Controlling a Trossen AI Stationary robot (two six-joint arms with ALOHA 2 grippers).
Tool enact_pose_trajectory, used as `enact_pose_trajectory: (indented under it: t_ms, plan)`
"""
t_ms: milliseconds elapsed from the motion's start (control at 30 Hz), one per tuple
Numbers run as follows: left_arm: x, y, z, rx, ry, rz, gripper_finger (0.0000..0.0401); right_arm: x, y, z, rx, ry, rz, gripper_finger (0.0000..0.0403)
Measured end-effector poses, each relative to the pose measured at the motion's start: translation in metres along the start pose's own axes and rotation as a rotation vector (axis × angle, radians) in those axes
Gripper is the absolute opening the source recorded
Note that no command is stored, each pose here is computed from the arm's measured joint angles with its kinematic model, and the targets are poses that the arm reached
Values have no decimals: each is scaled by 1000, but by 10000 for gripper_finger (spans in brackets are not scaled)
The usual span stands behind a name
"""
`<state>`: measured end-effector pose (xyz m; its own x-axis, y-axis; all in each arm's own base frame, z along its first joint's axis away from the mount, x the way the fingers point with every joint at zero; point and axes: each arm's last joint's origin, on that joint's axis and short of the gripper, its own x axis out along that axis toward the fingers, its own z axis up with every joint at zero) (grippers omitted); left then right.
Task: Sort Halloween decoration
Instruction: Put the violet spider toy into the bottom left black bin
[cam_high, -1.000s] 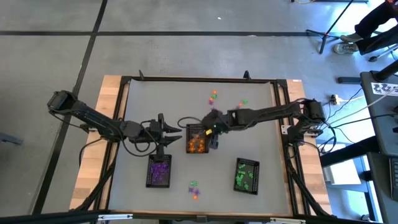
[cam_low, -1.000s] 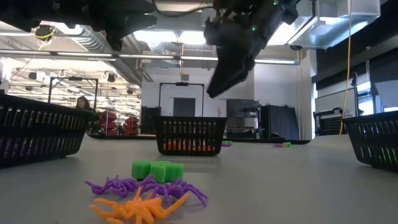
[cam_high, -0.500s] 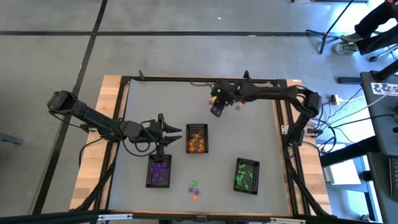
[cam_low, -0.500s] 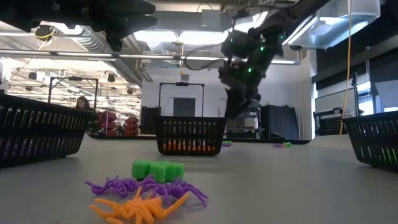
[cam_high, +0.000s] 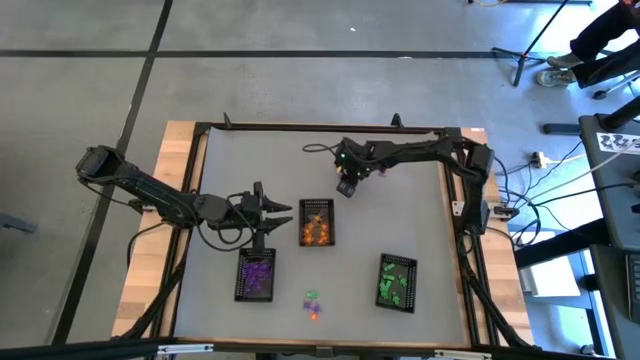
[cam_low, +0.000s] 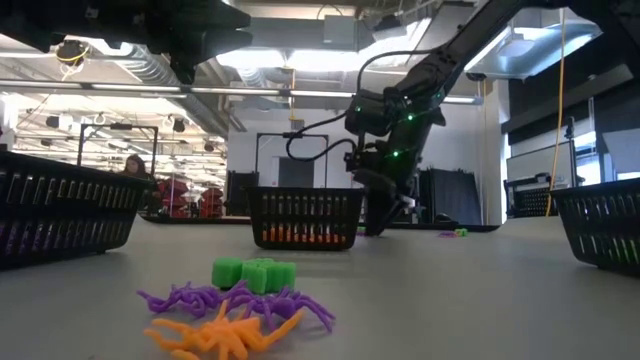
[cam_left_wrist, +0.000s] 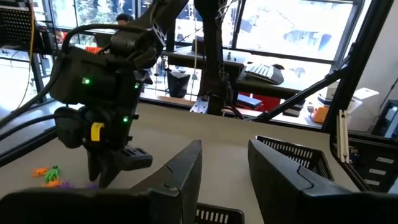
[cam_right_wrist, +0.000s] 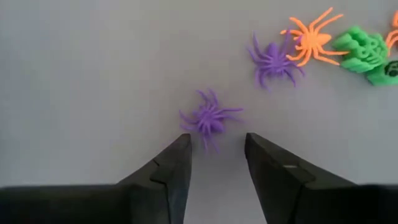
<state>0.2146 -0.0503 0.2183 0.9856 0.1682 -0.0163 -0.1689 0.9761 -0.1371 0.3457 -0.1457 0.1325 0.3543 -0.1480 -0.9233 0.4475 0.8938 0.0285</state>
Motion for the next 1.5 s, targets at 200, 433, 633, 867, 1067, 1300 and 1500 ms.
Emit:
enact_pose_trajectory:
  t_ms: [200, 433, 633, 867, 1067, 1300, 1500]
  plan:
    - [0, 0, 0, 1, 1, 1, 123, 5, 0, 0, -26, 2, -9, 104]
    - [0, 0, -1, 3, 5, 3, 123, 3, 0, 0, -54, -3, -10, 11]
    - [0, 0, -1, 3, 5, 3, 123, -4, 1, -1, -57, 1, -17, 4]
    - [0, 0, -1, 1, 5, 3, 123, -38, 23, 2, -108, -65, 3, 3]
    - [0, 2, 0, -55, -8, 78, 123, -64, 58, 2, -168, -165, -19, 2]
    - [-1, 7, -1, -258, -44, 232, 123, -80, 118, 2, -293, -386, -68, 1]
    - [0, 10, -7, -279, 3, 258, 123, -94, 163, -3, -385, -594, -188, 1]
